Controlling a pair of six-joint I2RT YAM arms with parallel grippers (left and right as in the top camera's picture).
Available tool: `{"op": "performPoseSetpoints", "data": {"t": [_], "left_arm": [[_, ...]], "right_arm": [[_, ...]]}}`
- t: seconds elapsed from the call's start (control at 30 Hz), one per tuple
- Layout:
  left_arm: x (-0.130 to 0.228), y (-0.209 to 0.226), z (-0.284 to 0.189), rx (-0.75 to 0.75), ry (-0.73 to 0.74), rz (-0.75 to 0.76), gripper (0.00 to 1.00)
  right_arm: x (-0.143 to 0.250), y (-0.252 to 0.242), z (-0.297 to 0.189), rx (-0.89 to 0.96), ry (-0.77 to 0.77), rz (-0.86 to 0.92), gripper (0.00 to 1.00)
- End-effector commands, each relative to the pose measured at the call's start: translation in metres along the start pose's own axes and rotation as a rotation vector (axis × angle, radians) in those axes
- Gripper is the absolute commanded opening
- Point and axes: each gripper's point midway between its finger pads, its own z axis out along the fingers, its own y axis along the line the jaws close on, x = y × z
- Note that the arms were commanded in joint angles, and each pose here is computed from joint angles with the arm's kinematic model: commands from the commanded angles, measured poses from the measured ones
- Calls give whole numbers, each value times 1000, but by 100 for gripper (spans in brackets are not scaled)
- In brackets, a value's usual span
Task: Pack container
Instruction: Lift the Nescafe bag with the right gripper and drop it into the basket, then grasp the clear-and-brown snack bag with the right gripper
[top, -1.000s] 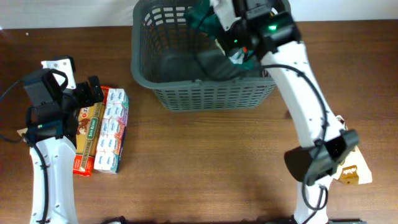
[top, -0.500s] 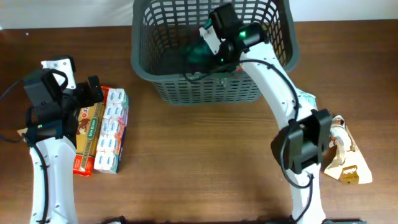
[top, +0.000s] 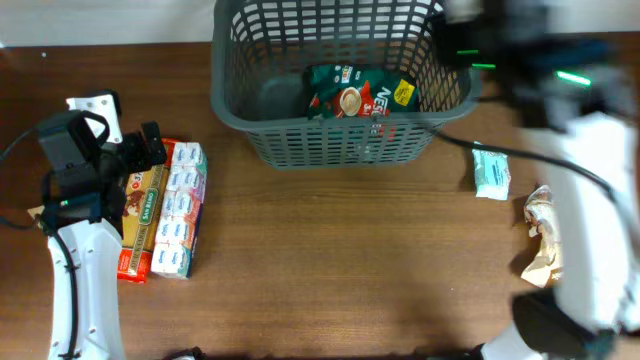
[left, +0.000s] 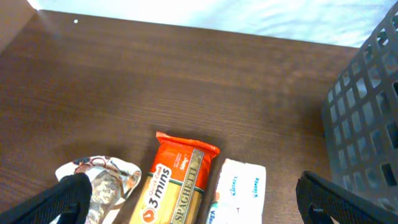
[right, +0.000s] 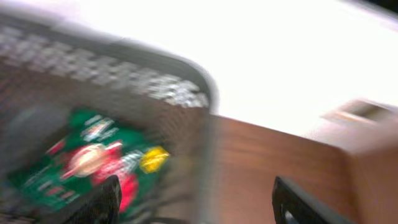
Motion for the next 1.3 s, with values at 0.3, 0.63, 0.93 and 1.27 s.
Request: {"op": "performPoseSetpoints", "data": {"t": [0.3,0.63,0.93,1.27], "left_arm": [[-5,0,0,12,-9,-16,99],[-5,0,0,12,-9,-16,99],[-5,0,0,12,-9,-16,99],[-5,0,0,12,-9,-16,99]], "right_arm": [[294,-119,94,85,495,488,79],[359,-73,125,19,682,443,82],[433,-109,101,169,850,353,84],[488,-117,88,237,945,300,73]]}}
